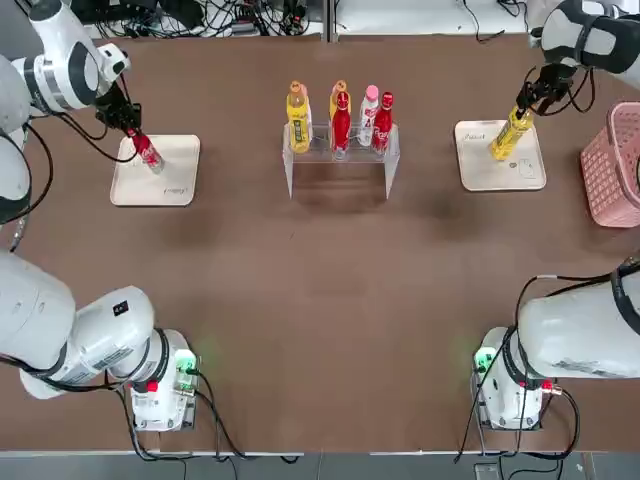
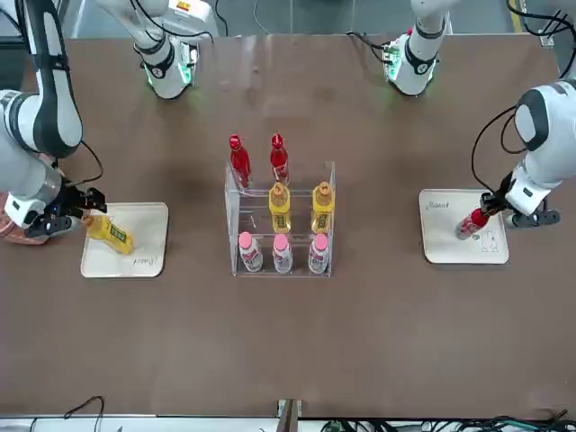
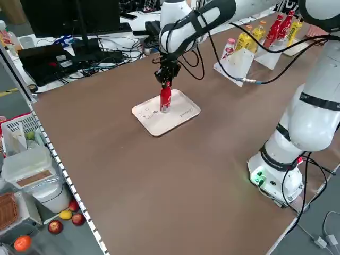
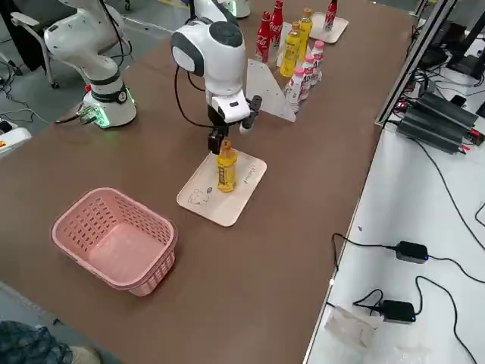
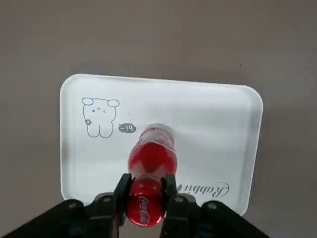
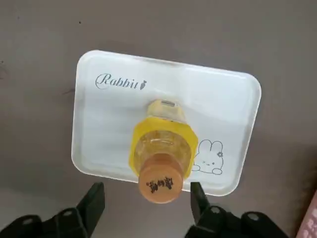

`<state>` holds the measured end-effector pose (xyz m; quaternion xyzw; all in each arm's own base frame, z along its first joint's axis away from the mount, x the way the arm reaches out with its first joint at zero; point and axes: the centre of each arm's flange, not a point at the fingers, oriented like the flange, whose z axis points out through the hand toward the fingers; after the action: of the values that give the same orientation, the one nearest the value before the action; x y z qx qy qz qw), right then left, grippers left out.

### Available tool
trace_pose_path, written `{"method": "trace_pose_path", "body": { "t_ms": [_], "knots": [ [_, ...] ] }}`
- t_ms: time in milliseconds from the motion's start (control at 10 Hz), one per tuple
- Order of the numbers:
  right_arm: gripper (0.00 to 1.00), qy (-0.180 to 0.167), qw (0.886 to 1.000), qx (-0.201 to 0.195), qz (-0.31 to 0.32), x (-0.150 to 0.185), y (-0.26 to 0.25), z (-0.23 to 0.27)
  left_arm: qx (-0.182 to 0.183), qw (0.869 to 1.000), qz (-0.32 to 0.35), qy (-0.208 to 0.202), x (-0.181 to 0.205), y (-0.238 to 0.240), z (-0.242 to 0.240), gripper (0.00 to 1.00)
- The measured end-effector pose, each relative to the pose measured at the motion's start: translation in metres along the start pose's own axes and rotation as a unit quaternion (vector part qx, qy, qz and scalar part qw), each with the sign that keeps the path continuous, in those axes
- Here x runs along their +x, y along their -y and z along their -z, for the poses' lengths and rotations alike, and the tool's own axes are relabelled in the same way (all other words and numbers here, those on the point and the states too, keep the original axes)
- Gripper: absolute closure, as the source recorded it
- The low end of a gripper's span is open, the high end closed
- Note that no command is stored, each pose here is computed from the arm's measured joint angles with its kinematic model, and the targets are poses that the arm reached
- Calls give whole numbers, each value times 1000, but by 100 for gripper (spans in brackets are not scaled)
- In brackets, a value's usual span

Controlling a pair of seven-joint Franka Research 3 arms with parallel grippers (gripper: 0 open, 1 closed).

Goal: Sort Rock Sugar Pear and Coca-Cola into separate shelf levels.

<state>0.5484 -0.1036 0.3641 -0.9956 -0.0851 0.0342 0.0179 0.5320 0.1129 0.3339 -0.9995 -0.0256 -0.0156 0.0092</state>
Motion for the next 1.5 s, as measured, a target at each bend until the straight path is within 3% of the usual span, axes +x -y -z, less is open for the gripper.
{"method": "trace_pose_path", "body": {
  "t_ms": [100, 200, 500, 600, 800, 1200, 1500],
  "knots": [
    [27, 0, 1000, 0, 0, 0, 0, 0, 1, 1000, 0, -2, 6, 1, 10, 68],
    [37, 1, 1000, 0, 0, 0, -1, -1, 2, 1000, 1, 4, 15, 3, 33, 68],
    [53, 2, 1000, 1, 0, -1, -2, -2, -30, 999, 20, 31, 39, -19, 152, 68],
    [61, 2, 1000, 1, 0, -1, -2, -2, -40, 998, 40, 38, 40, -46, 183, 68],
    [68, 2, 1000, 0, -1, -1, -3, -2, -46, 995, 84, 39, 39, -133, 220, 68],
    [70, -1, 1000, 0, -1, 0, -4, 0, -48, 990, 122, 44, 1, -290, 239, 68],
    [63, -9, 1000, 0, -4, 2, -5, 3, -62, 988, 140, 36, -47, -390, 268, 68]
  ]
}}
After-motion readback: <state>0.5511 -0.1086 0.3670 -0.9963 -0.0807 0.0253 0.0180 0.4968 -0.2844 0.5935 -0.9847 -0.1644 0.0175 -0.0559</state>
